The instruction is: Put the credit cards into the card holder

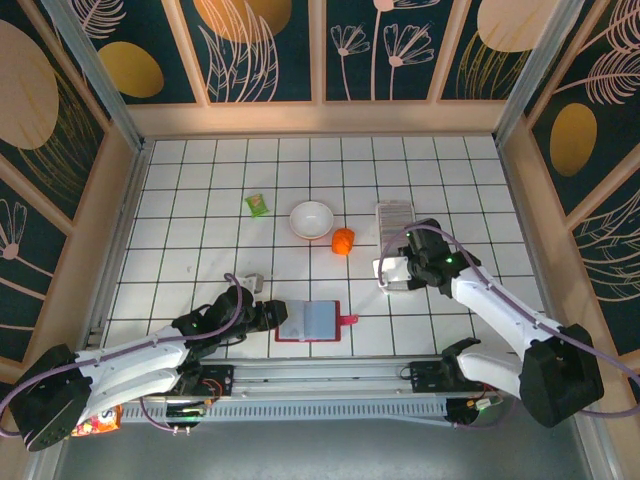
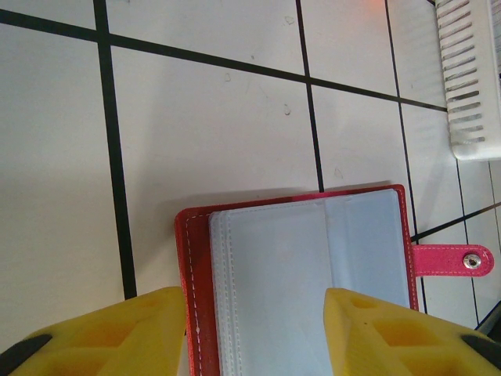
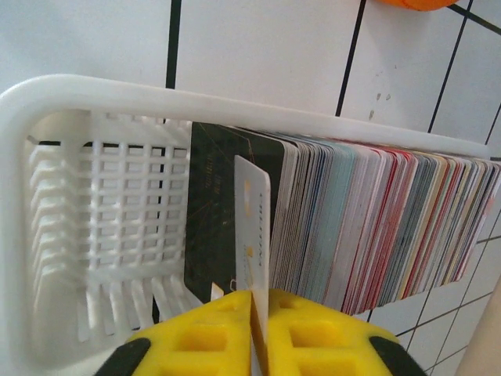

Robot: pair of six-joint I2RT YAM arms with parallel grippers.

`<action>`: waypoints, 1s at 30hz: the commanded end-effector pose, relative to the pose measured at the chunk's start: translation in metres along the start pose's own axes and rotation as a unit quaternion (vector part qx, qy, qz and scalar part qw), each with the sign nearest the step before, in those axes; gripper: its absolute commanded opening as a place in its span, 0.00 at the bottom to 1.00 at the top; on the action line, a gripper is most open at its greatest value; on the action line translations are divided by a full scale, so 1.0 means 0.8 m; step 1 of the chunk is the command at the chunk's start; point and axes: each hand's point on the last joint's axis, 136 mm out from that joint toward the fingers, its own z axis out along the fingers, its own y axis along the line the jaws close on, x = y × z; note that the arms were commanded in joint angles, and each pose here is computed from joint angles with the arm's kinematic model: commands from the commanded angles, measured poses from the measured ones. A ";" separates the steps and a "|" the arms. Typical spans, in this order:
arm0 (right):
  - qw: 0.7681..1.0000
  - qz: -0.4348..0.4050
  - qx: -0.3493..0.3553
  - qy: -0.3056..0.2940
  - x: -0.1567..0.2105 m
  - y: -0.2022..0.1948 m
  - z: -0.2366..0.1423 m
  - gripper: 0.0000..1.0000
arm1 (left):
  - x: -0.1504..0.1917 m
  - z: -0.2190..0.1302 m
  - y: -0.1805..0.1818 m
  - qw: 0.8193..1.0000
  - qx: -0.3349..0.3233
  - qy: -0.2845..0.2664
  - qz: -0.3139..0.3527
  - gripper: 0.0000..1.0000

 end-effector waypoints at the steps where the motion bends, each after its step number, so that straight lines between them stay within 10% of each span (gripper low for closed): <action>1: 1.000 0.020 -0.005 0.000 -0.001 -0.003 -0.020 0.04 | 0.000 0.001 -0.007 1.000 0.013 0.000 -0.002 0.49; 9: 0.989 0.142 -0.015 -0.034 -0.039 -0.014 -0.072 0.00 | -0.001 0.000 -0.009 1.000 0.012 0.002 0.002 0.40; 14: 0.922 0.367 0.007 -0.126 -0.112 -0.065 -0.131 0.00 | -0.003 -0.001 -0.004 1.000 0.000 -0.001 0.001 0.39; 24: 0.489 0.789 -0.218 -0.301 -0.220 -0.039 -0.133 0.00 | 0.002 -0.001 0.004 1.000 -0.016 0.009 -0.009 0.41; 26: 0.435 0.806 -0.230 -0.330 -0.236 -0.020 -0.126 0.00 | 0.004 -0.001 0.007 1.000 -0.020 0.012 -0.010 0.41; 30: 0.410 0.828 -0.221 -0.311 -0.252 0.017 -0.101 0.00 | 0.008 -0.001 0.014 0.999 -0.031 0.017 -0.010 0.41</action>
